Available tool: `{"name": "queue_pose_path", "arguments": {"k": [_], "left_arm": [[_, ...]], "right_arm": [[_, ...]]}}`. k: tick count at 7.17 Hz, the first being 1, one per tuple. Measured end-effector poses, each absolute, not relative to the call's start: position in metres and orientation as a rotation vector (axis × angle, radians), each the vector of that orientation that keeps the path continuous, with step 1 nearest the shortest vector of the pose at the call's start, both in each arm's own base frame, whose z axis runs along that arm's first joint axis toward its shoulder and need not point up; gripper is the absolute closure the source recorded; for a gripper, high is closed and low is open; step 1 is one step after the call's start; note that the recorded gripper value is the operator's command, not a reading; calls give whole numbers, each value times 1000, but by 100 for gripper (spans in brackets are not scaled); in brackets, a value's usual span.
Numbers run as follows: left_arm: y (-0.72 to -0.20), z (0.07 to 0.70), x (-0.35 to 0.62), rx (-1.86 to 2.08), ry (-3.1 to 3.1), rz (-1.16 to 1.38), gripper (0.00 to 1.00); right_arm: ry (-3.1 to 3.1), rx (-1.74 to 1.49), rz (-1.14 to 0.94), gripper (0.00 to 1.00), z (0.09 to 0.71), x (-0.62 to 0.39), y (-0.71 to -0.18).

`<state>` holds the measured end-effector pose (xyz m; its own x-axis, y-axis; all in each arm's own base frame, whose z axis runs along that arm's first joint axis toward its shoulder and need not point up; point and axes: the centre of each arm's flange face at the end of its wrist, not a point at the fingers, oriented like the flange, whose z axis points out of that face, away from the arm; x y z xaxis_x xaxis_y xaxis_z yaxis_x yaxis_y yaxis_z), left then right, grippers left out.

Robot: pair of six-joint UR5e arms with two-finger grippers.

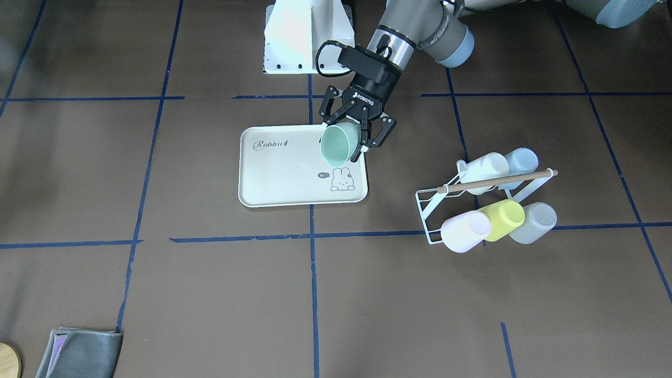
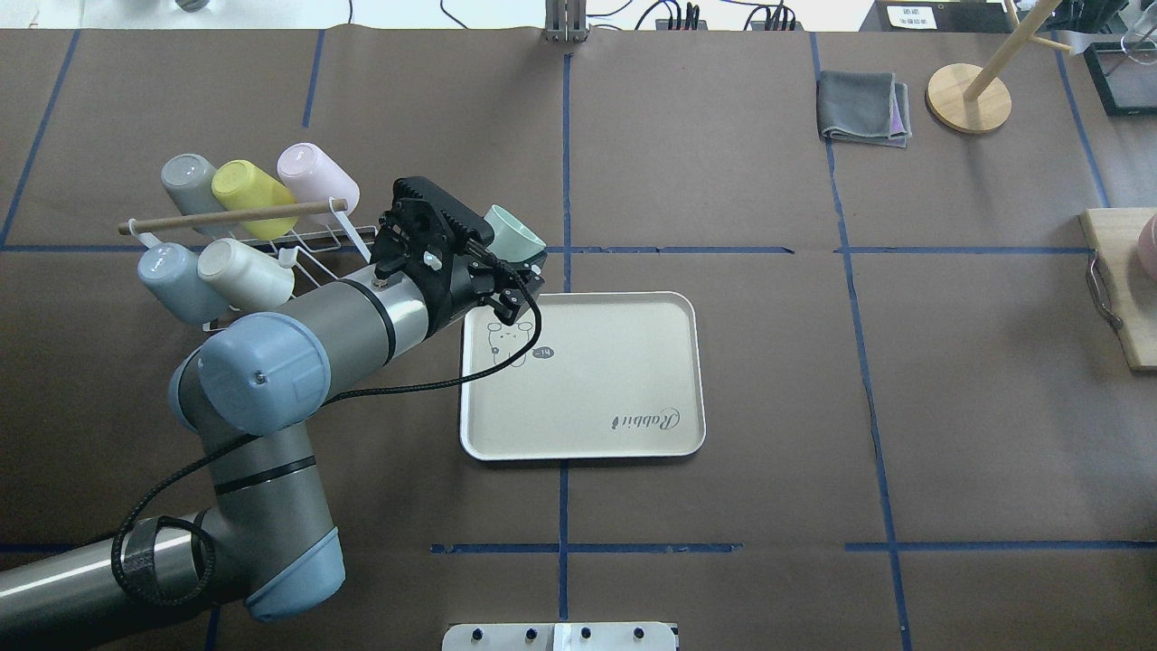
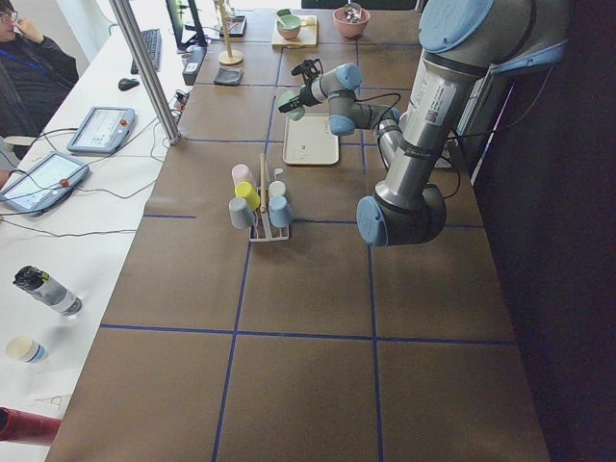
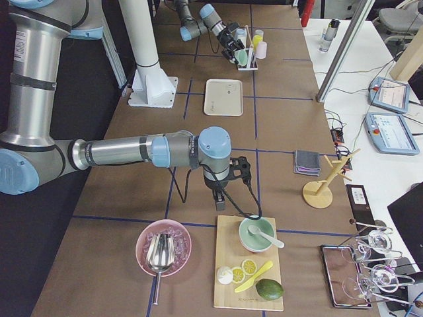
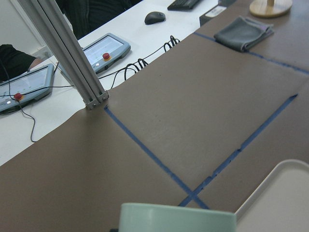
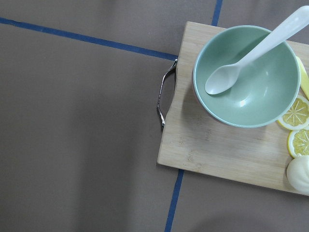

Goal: Pick up and place green cup on tray

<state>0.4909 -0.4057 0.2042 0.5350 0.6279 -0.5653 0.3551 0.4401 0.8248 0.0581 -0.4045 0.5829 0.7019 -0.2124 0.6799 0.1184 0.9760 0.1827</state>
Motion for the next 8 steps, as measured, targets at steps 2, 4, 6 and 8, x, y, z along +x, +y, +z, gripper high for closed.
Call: {"name": "queue_pose_path", "arguments": {"k": [2,4,6,8], "left_arm": [[-409,243,519,1188,1081,304,26],[-400,256,550,1209,1084,379,26],[-385,267,568,1232,1140,392,20],[-378,275,577,1237,1144,410,20]], "right_arm": [[-771,129,-185,0,583,58,-404],[-771,132,-186,0,583,58,-405],[-771,137,-186,0,584,58,-404],[-772,136,-186,0,585,58,-403]]}}
